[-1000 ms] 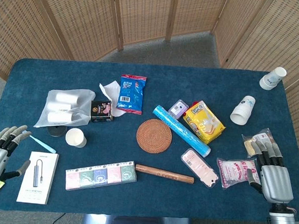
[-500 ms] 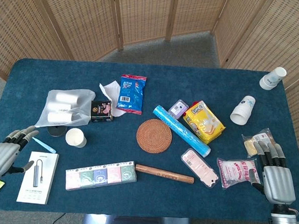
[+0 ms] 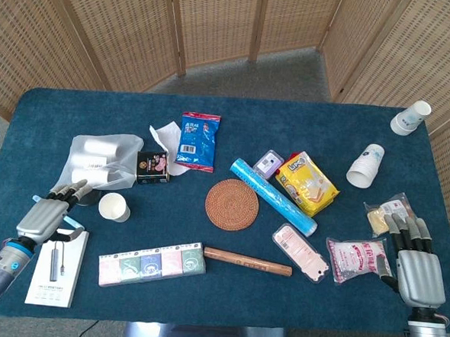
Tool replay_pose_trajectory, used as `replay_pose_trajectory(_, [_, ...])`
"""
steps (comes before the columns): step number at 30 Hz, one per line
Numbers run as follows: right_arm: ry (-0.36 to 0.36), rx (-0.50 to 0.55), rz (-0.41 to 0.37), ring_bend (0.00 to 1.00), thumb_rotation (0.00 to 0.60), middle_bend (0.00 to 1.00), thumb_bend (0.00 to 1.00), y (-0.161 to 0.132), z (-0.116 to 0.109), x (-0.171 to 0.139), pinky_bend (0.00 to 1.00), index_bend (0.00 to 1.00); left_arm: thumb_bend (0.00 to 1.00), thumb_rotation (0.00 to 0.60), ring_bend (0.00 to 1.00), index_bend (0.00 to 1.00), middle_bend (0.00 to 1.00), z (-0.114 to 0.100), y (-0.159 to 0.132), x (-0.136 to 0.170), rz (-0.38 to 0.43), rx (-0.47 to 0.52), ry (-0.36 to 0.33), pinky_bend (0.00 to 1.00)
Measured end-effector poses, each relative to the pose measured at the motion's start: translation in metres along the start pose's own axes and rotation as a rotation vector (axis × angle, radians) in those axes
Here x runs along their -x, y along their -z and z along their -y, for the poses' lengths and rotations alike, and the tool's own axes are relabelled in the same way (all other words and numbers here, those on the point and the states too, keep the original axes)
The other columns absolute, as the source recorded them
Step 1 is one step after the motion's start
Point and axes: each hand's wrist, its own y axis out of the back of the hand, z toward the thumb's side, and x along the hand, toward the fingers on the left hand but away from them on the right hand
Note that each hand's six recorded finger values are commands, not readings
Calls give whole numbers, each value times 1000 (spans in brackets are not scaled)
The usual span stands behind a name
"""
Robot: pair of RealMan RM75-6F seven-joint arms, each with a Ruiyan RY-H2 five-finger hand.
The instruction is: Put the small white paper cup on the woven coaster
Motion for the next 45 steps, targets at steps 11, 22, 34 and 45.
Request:
replay_pose_trajectory(11, [-9, -6, 14, 0, 600, 0, 479, 2, 3, 0, 0, 0, 389, 582, 0, 17, 0, 16, -31, -43, 77, 64, 34, 80])
replay_pose_trajectory(22, [-22, 1, 23, 0, 600, 0, 480, 6, 9, 0, 0, 0, 390, 600, 185, 273, 130, 22, -40, -50, 107, 70, 28, 433])
replay_pose_trajectory(34, [-25, -2, 18, 0, 600, 0, 481, 6, 9, 4, 0, 0, 389, 600, 332, 338, 292, 19, -41, -57, 119, 32, -15, 539])
replay_pose_trajectory(45, [-39, 11, -2, 0, 600, 0, 480, 1, 12, 6, 0, 0, 390, 600, 329, 333, 285, -18, -93, -89, 221, 123, -63, 537])
